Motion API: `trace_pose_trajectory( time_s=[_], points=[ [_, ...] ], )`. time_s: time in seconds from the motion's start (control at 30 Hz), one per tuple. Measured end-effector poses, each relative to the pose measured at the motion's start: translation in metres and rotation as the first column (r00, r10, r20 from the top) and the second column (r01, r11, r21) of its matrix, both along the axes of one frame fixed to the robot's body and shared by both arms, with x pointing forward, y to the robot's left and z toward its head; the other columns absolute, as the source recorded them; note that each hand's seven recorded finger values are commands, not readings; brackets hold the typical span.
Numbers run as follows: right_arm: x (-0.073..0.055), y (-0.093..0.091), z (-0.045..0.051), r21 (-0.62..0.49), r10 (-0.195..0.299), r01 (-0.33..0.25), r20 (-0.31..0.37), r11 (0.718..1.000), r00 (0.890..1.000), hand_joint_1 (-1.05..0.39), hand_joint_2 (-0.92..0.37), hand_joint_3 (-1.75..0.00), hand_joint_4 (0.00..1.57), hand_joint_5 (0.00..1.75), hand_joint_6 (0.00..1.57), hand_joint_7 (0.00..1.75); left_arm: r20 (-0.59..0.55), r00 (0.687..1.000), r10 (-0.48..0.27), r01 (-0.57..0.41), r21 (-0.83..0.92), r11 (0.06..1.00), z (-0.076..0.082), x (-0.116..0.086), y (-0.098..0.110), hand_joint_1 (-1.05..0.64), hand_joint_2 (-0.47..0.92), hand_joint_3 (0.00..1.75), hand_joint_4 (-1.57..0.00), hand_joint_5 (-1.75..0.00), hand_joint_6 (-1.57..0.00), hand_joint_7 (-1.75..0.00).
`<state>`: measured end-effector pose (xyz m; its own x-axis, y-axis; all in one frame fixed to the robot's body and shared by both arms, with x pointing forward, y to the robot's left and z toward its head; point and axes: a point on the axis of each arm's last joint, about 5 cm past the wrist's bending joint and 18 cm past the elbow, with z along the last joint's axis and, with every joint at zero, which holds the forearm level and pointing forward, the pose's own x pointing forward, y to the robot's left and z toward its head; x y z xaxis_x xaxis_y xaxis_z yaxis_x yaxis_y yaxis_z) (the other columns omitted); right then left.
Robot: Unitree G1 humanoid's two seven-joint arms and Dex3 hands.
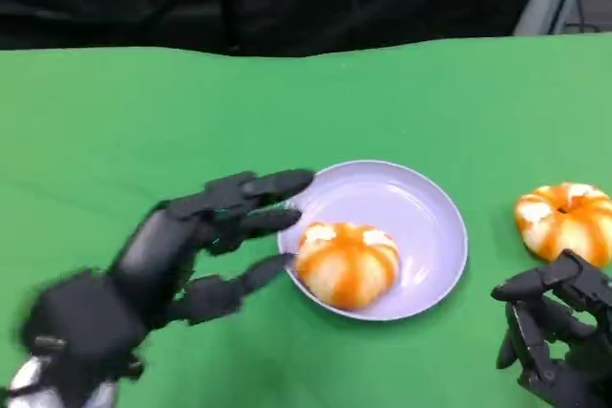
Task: Grasp the bread from the table and place it into the plate.
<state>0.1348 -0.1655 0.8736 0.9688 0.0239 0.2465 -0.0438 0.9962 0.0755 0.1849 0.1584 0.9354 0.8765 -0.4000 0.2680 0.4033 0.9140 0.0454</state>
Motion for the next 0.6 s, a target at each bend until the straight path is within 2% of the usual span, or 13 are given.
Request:
trace_pose_trajectory(
  time_s=[0.07,0.1,0.13,0.17,0.3,0.37,0.5,0.6],
  points=[
    [0.0,-0.001,-0.0003,-0.001,-0.004,0.004,-0.002,1.0,1.0,-0.17,-0.71,-0.87,0.9,1.64,0.81,1.41,-0.079,0.997,0.01,-0.021,-0.135,0.991,-0.003,-0.011,0.011,0.01,0.69,1.13,-0.84,-1.51,-0.86,-1.19],
    [0.0,-0.002,-0.0006,-0.002,-0.008,0.008,-0.004,1.0,1.0,-0.16,-0.7,-0.88,0.9,1.64,0.81,1.41,-0.1,0.995,0.01,-0.026,-0.16,0.987,-0.004,-0.014,0.014,0.01,0.59,1.36,-0.91,-1.65,-0.85,-1.48],
    [0.0,-0.002,-0.0006,-0.002,-0.008,0.008,-0.003,1.0,1.0,-0.16,-0.71,-0.87,0.9,1.64,0.81,1.41,-0.12,0.993,0.01,-0.032,-0.189,0.981,-0.005,-0.016,0.017,0.01,0.53,1.48,-0.95,-1.71,-0.82,-1.64],
    [0.001,-0.001,-0.0005,-0.002,-0.006,0.006,-0.002,1.0,1.0,-0.16,-0.71,-0.87,0.89,1.65,0.81,1.41,-0.147,0.989,0.007,-0.04,-0.226,0.973,-0.006,-0.02,0.021,0.0,0.5,1.53,-0.96,-1.73,-0.81,-1.69],
    [0.0,-0.002,-0.0008,-0.002,-0.01,0.01,-0.004,1.0,1.0,-0.15,-0.71,-0.86,0.89,1.65,0.81,1.41,-0.248,0.969,-0.012,-0.076,-0.343,0.936,-0.016,-0.034,0.038,-0.01,0.48,1.56,-0.98,-1.75,-0.82,-1.74],
    [0.0,-0.002,-0.0008,-0.003,-0.012,0.012,-0.004,1.0,1.0,-0.15,-0.71,-0.86,0.89,1.65,0.81,1.41,-0.282,0.959,-0.03,-0.081,-0.373,0.924,-0.019,-0.039,0.042,-0.02,0.51,1.56,-0.97,-1.75,-0.82,-1.74],
    [0.001,-0.003,-0.001,0.008,-0.012,0.012,-0.002,1.0,1.0,-0.15,-0.74,-0.81,0.9,1.63,0.81,1.4,-0.346,0.932,-0.113,-0.065,-0.464,0.883,-0.028,-0.044,0.052,-0.04,0.57,1.37,-0.96,-1.75,-0.84,-1.7],
    [0.001,-0.004,-0.0012,0.007,-0.01,0.01,-0.002,1.0,1.0,-0.16,-0.76,-0.79,0.89,1.64,0.81,1.41,-0.372,0.917,-0.146,-0.064,-0.497,0.865,-0.033,-0.045,0.06,-0.04,0.58,1.27,-0.94,-1.75,-0.83,-1.72]
  ],
)
